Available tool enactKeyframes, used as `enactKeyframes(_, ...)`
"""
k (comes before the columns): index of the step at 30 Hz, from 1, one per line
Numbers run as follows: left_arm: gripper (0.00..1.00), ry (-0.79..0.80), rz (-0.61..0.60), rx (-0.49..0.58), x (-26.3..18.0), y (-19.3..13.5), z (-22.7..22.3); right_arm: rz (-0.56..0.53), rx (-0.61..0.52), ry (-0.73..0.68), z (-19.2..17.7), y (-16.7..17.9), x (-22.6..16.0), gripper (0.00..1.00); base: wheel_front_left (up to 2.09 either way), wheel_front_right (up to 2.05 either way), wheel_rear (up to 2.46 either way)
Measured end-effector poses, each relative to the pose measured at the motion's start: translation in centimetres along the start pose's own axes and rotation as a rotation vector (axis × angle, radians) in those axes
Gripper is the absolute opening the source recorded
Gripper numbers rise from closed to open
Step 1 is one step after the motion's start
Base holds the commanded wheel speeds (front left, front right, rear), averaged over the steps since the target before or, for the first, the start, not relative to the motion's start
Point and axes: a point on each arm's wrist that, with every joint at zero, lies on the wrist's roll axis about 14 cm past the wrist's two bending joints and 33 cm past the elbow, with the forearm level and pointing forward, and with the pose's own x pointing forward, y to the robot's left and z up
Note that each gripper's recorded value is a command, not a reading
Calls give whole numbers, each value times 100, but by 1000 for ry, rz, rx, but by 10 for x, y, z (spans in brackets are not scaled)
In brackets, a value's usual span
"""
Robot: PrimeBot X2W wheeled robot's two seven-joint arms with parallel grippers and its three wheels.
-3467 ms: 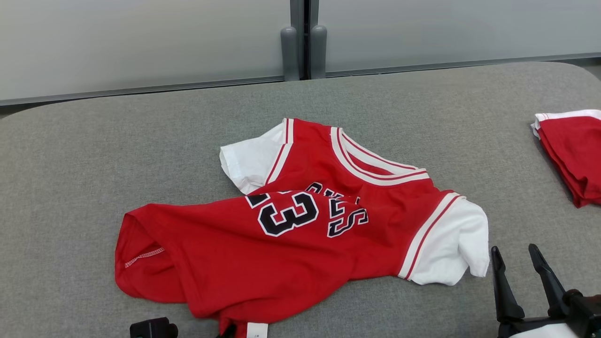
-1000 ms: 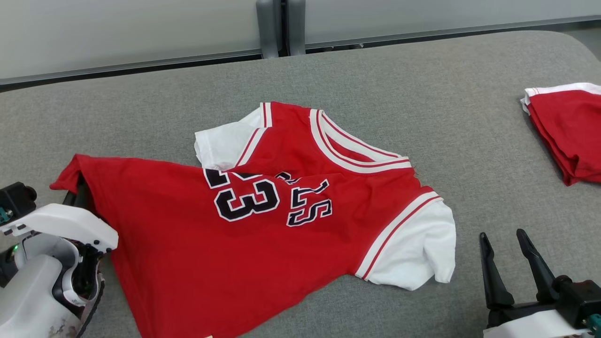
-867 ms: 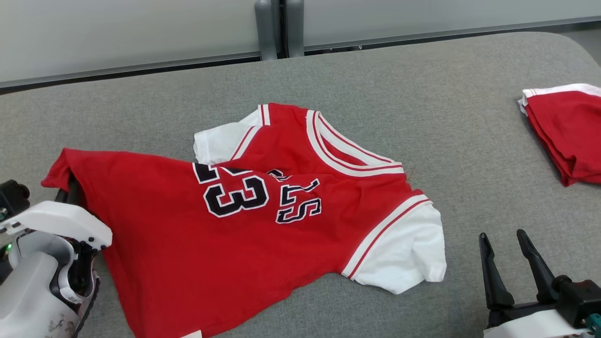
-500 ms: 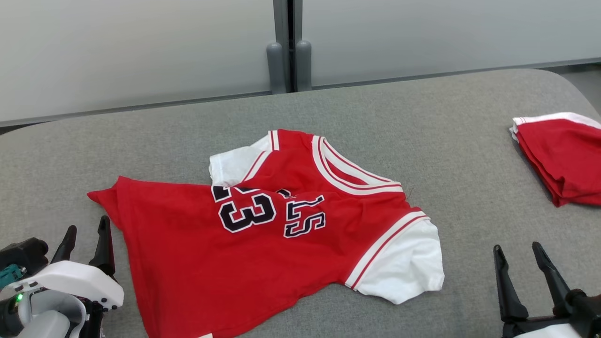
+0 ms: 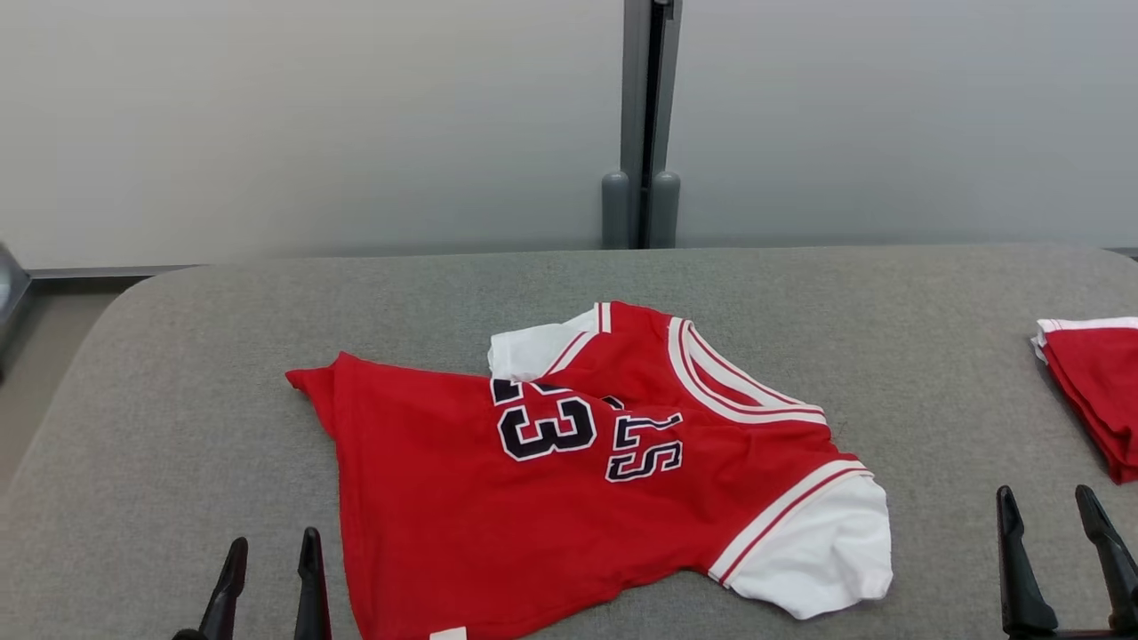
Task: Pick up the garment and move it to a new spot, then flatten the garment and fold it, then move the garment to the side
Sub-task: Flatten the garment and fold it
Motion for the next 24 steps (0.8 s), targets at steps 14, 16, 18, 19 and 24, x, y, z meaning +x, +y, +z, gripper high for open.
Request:
enactKeyframes(14,100,-18,33,68,-26,25,-9,38,34,72,-22,13,-12,100,0,0,0)
enactKeyframes(16,100,-19,34,71,-27,28,-9,41,35,73,-23,14,-12,100,0,0,0)
enactKeyframes(18,100,-17,32,78,-27,29,-9,43,36,74,-23,15,-12,100,0,0,0)
enactKeyframes(19,100,-17,31,77,-27,29,-9,44,36,75,-23,16,-12,100,0,0,0)
enactKeyframes(24,100,-22,23,86,-25,28,-8,54,38,69,-22,19,-11,100,0,0,0)
